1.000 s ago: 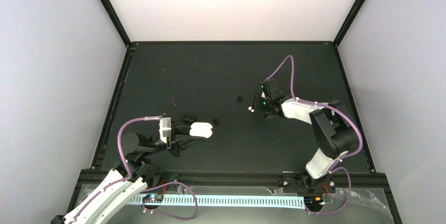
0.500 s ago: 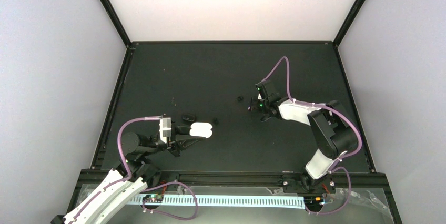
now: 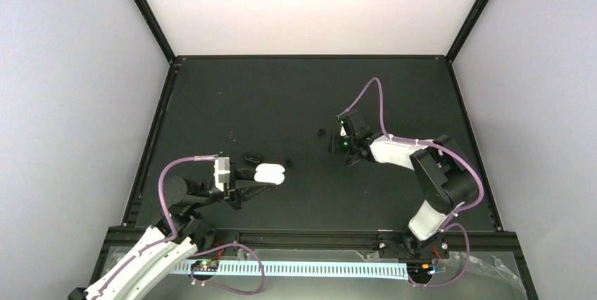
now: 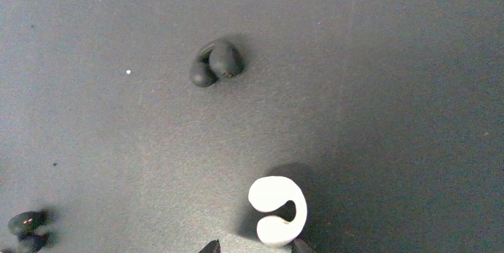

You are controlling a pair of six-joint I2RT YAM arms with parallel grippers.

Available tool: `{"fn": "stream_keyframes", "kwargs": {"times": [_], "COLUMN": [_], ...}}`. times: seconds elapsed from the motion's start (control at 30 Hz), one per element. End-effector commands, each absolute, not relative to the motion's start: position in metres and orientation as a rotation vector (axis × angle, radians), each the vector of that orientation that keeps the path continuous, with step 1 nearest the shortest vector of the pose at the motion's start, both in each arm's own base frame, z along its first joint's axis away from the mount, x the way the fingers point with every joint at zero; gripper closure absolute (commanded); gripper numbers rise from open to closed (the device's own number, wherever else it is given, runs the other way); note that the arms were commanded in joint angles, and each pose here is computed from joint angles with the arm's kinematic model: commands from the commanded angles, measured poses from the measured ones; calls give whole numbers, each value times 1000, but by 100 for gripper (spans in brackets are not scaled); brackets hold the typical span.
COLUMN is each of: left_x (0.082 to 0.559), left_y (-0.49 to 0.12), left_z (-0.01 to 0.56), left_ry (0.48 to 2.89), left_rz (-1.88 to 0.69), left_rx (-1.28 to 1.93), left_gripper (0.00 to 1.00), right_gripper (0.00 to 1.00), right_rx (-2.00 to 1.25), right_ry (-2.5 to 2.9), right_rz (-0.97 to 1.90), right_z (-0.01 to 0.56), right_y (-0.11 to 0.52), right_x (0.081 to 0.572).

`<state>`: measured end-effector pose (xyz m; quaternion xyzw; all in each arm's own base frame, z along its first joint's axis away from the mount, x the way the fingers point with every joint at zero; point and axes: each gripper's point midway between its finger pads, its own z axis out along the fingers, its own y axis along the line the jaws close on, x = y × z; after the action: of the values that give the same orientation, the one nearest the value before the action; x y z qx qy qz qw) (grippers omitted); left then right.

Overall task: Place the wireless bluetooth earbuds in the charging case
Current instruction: Pick up the earbud from the center of the board.

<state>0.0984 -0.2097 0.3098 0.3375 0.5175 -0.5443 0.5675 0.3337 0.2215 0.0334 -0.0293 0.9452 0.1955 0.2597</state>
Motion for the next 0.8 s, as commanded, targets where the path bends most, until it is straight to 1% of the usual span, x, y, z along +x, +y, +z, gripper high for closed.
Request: {"fn": "stream_keyframes", "kwargs": {"times": [0.0,0.4,0.6,0.77], "left_x": [95,93,92,93], "left_y": [-208,-207,-206,-207], "left_z": [324,324,325,324], "left_ry": [1164,1161,1162,1166], "left_rz": [-1272,-1275,-1274,-1275], "left_rx": [804,806,805,806], "left_gripper": [98,98,98,98], "right_gripper": [69,67,68,68], "right_rx": [-118,-95,-32,-36], "right_ry": [2580,2505,2513,2530], "right_rz": [581,490,439,421], "right_z": [34,62,57,51], "right_y": [233,213,197,198], "right_x": [325,330,345,352]}}
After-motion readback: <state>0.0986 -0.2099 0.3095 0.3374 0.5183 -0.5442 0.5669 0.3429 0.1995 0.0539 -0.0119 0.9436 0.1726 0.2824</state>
